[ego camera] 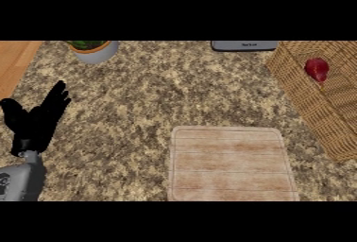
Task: Pick the pear from the cutting board and place it in the basket
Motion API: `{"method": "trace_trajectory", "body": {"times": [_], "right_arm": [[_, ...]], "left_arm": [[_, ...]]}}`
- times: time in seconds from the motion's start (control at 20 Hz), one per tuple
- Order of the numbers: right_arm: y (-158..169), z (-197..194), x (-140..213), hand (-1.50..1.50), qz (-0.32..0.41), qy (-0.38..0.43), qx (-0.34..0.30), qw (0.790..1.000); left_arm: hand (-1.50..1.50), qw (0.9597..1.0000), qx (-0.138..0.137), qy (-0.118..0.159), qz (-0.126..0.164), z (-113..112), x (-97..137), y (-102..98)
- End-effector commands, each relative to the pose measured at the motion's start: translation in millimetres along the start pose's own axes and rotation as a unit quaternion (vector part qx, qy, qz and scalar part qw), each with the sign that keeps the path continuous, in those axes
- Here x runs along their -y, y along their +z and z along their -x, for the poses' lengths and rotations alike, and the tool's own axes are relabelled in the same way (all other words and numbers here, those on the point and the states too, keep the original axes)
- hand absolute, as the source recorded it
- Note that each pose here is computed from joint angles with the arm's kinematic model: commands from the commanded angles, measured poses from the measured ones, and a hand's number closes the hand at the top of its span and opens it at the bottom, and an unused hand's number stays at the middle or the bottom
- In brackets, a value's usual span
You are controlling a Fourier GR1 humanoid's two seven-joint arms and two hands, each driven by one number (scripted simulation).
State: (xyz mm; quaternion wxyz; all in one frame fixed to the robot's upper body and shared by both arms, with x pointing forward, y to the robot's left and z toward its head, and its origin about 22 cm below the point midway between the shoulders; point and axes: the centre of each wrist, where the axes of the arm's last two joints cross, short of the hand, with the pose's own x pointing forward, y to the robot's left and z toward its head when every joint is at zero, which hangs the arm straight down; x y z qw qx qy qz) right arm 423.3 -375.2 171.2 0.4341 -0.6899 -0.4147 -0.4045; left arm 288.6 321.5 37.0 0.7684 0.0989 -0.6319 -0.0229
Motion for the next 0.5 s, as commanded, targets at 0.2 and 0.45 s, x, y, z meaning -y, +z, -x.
{"method": "trace_trajectory", "body": {"times": [0.2, 0.45], "right_arm": [[24, 52, 35, -1.5, -0.048, -0.006, -0.037, 0.998], [27, 70, 79, -1.5, -0.085, -0.019, -0.04, 0.995]], "left_arm": [[0.0, 0.9994, -0.016, 0.001, -0.031, 11, -20, 6], [0.0, 0.9993, -0.023, 0.002, -0.03, 12, -24, 15]]}}
